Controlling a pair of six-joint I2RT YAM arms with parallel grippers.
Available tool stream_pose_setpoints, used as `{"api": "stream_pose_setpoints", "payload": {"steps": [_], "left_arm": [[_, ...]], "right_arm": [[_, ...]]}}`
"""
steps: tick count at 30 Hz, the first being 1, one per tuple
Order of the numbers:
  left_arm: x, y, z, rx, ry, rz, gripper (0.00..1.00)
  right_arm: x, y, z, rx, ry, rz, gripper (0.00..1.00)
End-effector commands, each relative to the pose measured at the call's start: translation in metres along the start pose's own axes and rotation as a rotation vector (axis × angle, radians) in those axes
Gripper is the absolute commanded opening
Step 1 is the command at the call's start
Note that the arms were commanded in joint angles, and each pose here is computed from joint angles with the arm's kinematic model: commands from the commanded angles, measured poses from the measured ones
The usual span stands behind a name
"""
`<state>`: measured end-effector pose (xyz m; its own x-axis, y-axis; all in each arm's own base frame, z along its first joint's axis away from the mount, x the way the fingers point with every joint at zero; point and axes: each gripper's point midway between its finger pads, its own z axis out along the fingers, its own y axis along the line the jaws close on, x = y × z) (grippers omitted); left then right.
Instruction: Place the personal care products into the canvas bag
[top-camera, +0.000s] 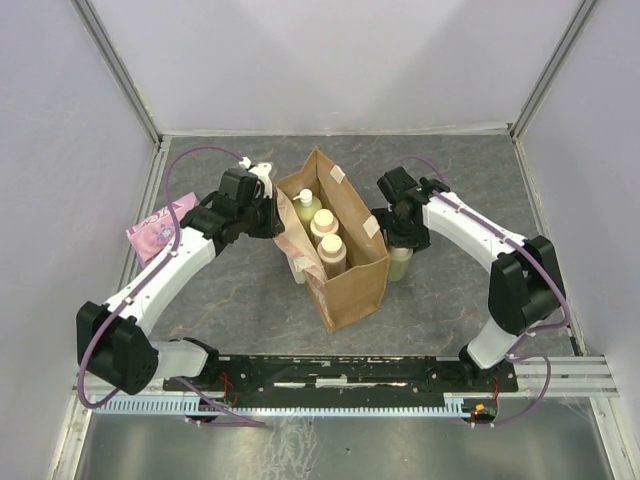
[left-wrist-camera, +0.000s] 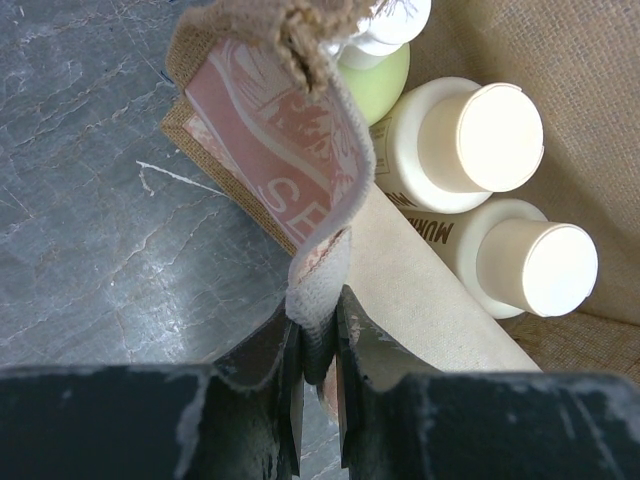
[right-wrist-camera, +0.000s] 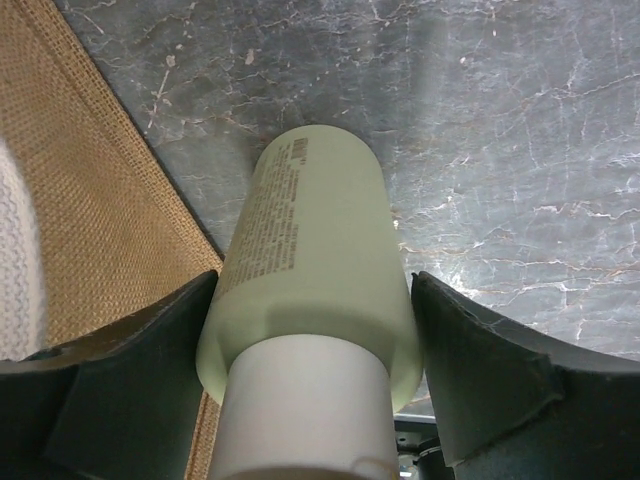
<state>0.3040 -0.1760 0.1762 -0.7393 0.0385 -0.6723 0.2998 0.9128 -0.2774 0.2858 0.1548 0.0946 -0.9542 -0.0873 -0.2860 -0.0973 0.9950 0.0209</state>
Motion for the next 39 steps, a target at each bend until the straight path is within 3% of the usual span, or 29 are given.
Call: {"api": "stream_pose_setpoints", "payload": {"steps": [1,5,9,19,28,34,39], "left_arm": [[-0.005,-0.001,0.0,0.004,0.007,0.047,0.2],[-0.005,-0.002,0.0,0.004,0.005,0.042,0.2],[-0.005,-0.001,0.001,0.003,0.003,0.039,0.2],[-0.008,-0.002,0.004,0.007,-0.006,0.039,0.2],[-0.013,-0.003,0.006,0.009,-0.017,0.041,0.2],[-0.014,-0.005,0.01,0.021,-0.017,0.043,0.2],[-0.016,-0.005,0.013,0.024,-0.018,0.053,0.2]], "right_arm": [[-0.004,0.003,0.005,-0.009,-0.008,-0.02,0.8],[-0.002,0.004,0.008,-0.014,0.007,-0.033,0.61],[-0.003,0.003,0.007,-0.01,0.013,-0.056,0.36],[-0.024,0.0,-0.022,0.006,-0.053,-0.102,0.04],[-0.075,-0.001,-0.088,0.02,-0.221,-0.14,0.0],[-0.15,0.006,-0.171,0.018,-0.504,-0.183,0.0],[-0.193,0.031,-0.235,-0.105,-0.697,-0.206,0.0]]}}
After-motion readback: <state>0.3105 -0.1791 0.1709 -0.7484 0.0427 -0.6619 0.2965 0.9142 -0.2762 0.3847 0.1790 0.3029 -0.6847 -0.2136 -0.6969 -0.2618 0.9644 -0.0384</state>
